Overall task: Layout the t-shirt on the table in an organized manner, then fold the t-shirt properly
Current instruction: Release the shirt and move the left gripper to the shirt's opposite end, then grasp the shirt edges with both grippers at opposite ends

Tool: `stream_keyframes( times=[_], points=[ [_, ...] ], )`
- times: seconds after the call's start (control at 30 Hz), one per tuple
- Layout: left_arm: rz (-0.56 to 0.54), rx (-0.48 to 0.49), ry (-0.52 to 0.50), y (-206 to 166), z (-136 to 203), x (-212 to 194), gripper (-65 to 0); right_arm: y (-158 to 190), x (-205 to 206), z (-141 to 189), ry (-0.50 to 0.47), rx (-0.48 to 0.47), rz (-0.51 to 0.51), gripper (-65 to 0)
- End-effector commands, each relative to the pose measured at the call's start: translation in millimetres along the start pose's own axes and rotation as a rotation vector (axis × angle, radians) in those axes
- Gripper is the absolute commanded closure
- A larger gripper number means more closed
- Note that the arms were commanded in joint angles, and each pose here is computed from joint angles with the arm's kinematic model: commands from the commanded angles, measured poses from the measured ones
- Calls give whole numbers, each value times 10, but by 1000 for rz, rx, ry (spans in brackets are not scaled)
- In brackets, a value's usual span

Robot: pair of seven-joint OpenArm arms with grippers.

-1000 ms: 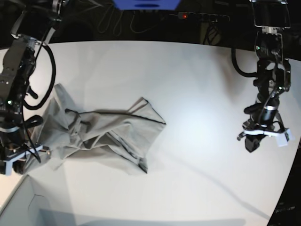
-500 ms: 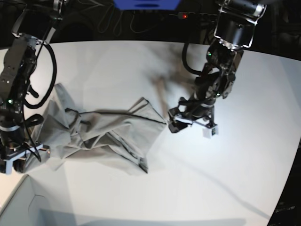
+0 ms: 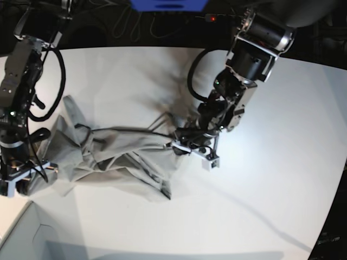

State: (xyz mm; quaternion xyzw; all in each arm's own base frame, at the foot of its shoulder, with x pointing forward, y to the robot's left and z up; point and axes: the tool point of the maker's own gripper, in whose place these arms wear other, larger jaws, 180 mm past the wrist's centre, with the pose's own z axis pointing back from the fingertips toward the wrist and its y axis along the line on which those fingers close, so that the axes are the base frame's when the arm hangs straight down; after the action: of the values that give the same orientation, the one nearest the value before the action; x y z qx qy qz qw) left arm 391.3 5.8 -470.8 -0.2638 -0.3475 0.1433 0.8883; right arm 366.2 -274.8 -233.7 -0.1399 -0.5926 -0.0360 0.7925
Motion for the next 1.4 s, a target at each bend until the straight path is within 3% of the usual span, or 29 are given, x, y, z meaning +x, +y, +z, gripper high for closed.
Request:
stream_keyframes(
  times=[0.0,0.1,0.2,0.4,0.57,0.7,1.0,1.07,1.23,1.37],
  points=[
    [-11,9,-24,39,8,148,0,-37,203,7,-66,-7,10,0],
    [-34,33,-67,225,104,388,-15,-37,203,7,-66,-7,10,0],
    [-40,19,-186,304,334,874,0,-31,198,4,-64,-5,10,0],
    [-38,10,-486,525,1193,1801,0,3,231,-5,-72,2,1,0],
    [-92,32,-623,665,1781,2164,0,149,289,-34,-84,37,7,0],
    [-91,68,-604,849,1951,1903,0,228,164,-37,-49,58,15,0],
    [55,201,-380,1481,1710,811,-6,317,-527,-206,133,84,-8,0],
    [61,206,-350,1497,1700,662,-50,327,-603,-212,153,87,-8,0],
    [59,202,-314,1463,1728,444,-247,339,-716,-210,182,91,-8,0],
    [37,171,-346,1323,1863,501,-321,482,-734,-185,188,182,44,-6]
  ],
)
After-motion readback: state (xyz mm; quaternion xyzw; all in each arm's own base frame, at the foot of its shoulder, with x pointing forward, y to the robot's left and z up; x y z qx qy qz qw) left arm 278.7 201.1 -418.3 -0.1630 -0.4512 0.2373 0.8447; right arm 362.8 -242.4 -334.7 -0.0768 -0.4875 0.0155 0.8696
